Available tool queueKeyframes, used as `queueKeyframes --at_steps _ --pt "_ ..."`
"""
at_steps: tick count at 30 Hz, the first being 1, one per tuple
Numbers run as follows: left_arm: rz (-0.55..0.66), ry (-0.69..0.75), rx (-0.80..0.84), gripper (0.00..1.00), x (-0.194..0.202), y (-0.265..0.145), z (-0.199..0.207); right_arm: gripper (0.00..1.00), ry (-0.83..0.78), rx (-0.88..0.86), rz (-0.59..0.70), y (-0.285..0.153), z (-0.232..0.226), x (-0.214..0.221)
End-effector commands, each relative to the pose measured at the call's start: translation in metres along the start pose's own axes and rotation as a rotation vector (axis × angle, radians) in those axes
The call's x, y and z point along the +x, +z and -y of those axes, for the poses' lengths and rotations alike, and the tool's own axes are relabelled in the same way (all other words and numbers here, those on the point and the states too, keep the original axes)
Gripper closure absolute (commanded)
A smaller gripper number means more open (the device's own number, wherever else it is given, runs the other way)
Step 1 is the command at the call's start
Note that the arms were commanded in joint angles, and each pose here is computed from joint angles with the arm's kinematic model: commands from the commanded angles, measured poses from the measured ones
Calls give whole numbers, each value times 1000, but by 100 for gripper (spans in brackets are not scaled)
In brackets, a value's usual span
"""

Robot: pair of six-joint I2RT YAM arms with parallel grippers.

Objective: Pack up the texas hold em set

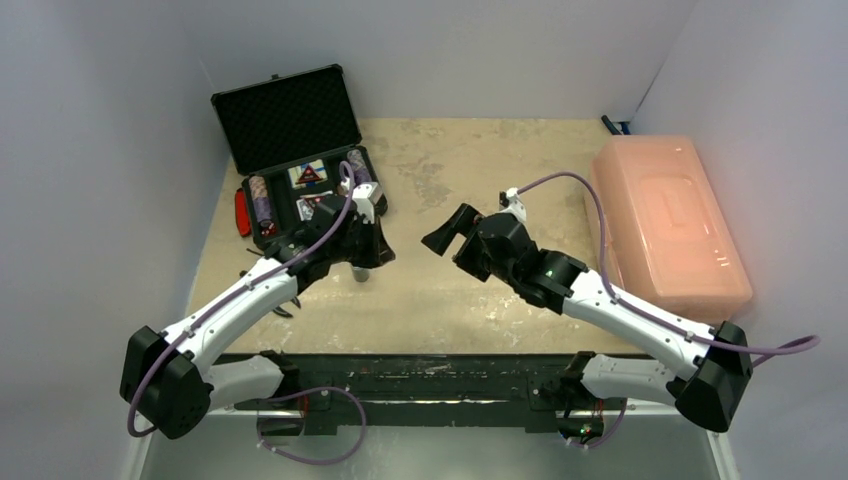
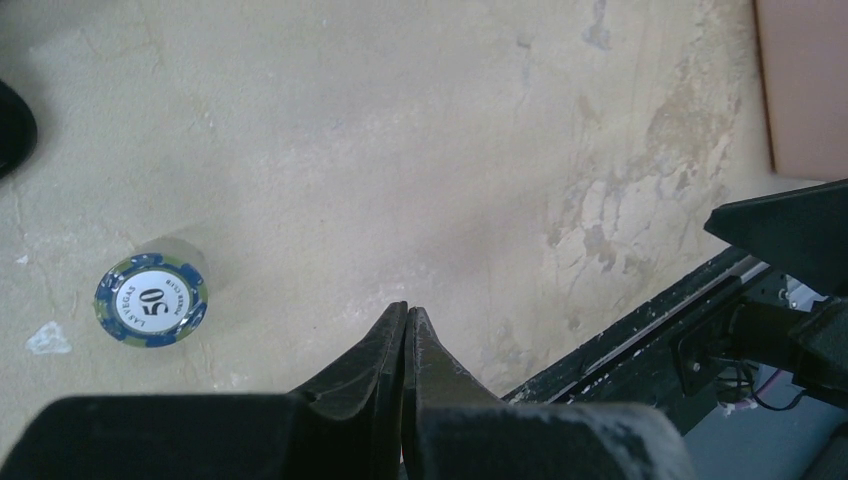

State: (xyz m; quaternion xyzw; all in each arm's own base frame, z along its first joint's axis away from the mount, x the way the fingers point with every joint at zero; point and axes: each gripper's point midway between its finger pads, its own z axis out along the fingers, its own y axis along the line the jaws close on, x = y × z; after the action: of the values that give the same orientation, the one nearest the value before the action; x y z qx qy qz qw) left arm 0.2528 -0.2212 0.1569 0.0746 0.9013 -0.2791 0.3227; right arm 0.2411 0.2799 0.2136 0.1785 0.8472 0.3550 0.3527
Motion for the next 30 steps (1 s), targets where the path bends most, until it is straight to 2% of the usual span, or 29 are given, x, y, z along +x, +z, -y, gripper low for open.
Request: queueKeyframes --at_steps 1,12,21,26,30 --pt "118 39 127 100 -23 -8 28 1 173 -47 -20 -5 -12 -3" --pt "186 57 235 100 -34 -10 51 1 297 -129 -52 -8 -28 -7" --pt "215 68 282 100 -38 -12 63 1 397 -129 -62 -9 -31 -12" --pt "233 88 323 100 -39 -16 73 5 485 -134 -90 -5 -34 -12" --pt "217 97 237 100 -39 -18 60 5 443 -117 -83 2 -35 -14"
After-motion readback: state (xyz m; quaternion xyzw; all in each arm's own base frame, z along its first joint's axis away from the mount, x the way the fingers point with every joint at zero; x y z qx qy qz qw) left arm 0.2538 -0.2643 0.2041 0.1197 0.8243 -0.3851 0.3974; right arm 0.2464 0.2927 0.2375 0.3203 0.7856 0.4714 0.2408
